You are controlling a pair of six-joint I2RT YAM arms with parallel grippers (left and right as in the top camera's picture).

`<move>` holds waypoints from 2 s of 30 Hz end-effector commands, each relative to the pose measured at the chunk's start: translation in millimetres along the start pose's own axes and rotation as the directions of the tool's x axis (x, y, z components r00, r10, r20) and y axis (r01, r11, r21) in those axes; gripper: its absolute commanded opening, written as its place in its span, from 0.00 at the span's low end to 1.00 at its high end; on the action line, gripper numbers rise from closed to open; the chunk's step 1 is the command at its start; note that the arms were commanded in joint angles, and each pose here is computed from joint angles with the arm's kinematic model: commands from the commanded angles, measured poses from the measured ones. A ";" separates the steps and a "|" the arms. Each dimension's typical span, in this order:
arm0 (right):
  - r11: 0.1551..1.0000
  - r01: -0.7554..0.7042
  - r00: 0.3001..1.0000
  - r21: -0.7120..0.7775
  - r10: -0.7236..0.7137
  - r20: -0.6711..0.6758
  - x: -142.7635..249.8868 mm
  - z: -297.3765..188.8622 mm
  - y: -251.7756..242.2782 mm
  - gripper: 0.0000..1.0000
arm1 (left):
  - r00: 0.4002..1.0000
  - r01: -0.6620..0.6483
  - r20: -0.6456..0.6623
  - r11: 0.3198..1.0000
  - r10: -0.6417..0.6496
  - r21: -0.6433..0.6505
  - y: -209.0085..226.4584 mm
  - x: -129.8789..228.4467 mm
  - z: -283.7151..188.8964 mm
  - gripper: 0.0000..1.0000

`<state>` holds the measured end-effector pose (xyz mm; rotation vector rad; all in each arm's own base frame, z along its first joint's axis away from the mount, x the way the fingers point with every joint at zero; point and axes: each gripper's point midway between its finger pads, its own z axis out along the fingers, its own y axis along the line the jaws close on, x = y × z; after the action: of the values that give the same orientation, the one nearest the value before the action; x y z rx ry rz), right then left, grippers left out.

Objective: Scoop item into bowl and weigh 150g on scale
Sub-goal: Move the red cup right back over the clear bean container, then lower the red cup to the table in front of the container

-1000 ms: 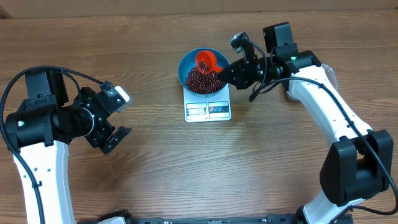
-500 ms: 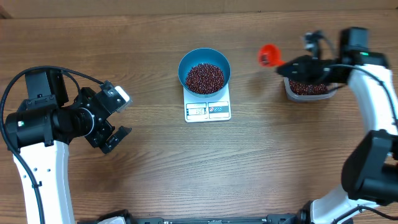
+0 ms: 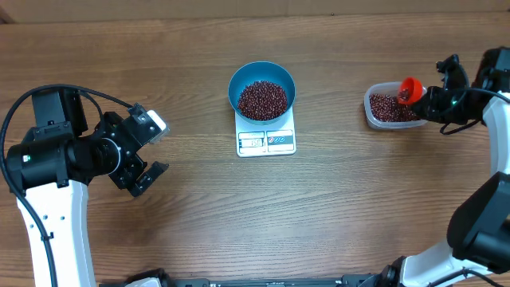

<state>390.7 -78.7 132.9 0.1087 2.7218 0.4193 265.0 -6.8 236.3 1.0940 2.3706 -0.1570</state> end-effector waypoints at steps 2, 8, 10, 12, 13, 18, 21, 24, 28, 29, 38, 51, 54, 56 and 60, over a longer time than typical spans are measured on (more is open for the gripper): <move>0.980 0.077 0.995 0.181 -0.087 0.049 -11.8 -32.4 -1.0 0.04 | 0.999 -0.034 -0.006 0.999 0.034 -0.002 0.6 0.8 -0.2 1.00; 0.920 0.151 0.987 0.361 -0.159 -0.008 -11.5 -36.8 -1.2 0.04 | 0.999 -0.034 -0.006 0.999 0.034 -0.002 0.6 0.8 -0.2 1.00; 0.903 0.181 0.982 0.389 -0.185 -0.027 -11.9 -34.8 4.3 0.04 | 0.999 -0.034 -0.006 0.999 0.034 -0.001 0.5 0.9 -0.2 0.99; 0.876 0.213 0.976 0.433 -0.213 -0.050 -12.4 -34.1 8.4 0.04 | 0.999 -0.034 -0.006 0.999 0.034 -0.001 0.5 0.9 -0.2 1.00; 0.855 0.225 0.973 0.468 -0.221 -0.063 -12.7 -35.0 8.8 0.04 | 0.999 -0.034 -0.006 0.999 0.034 -0.001 0.5 0.9 -0.2 1.00; 0.747 0.231 0.971 0.623 -0.221 -0.095 -14.4 -45.5 4.7 0.04 | 0.999 -0.034 -0.006 0.999 0.034 -0.001 0.5 0.9 -0.2 1.00; 0.714 0.259 0.963 0.650 -0.240 -0.120 -13.1 -46.7 10.1 0.04 | 0.999 -0.034 -0.006 0.999 0.034 -0.002 0.6 0.8 -0.2 0.99; 0.727 0.229 0.970 0.647 -0.226 -0.088 -13.6 -45.1 20.2 0.04 | 0.999 -0.034 -0.006 0.999 0.034 -0.001 0.5 0.9 -0.2 1.00; 0.780 0.107 0.986 0.616 -0.164 0.036 -15.6 -56.9 38.3 0.04 | 0.999 -0.034 -0.006 0.999 0.034 -0.001 0.5 0.9 -0.2 0.99; 0.815 0.109 0.983 0.569 -0.172 0.058 -14.9 -60.5 49.4 0.04 | 0.999 -0.034 -0.006 0.999 0.034 -0.001 0.5 0.9 -0.2 1.00; 0.980 0.132 0.939 0.151 -0.172 0.297 4.2 -136.6 128.7 0.04 | 0.999 -0.034 -0.006 0.999 0.034 -0.001 0.5 0.9 -0.2 1.00; 0.961 -0.021 0.990 -0.275 0.058 0.126 80.4 -133.8 133.1 0.04 | 0.999 -0.034 -0.006 0.999 0.034 -0.002 0.6 0.8 -0.2 1.00; 0.909 -0.038 0.994 -0.415 0.078 0.080 96.0 -108.0 141.1 0.04 | 0.999 -0.034 -0.006 0.999 0.034 -0.001 0.5 0.9 -0.2 1.00; 0.870 -0.067 0.994 -0.488 0.102 0.046 108.9 -83.9 142.7 0.04 | 0.999 -0.034 -0.006 0.999 0.034 -0.001 0.5 0.9 -0.2 1.00; 0.843 -0.071 0.993 -0.533 0.110 0.043 123.4 -50.7 137.3 0.04 | 0.999 -0.034 -0.006 0.999 0.034 -0.002 0.6 0.8 -0.2 1.00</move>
<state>264.2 39.1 180.2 0.1358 2.5096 0.9968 264.9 -6.4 236.1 1.0941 2.3727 -0.1552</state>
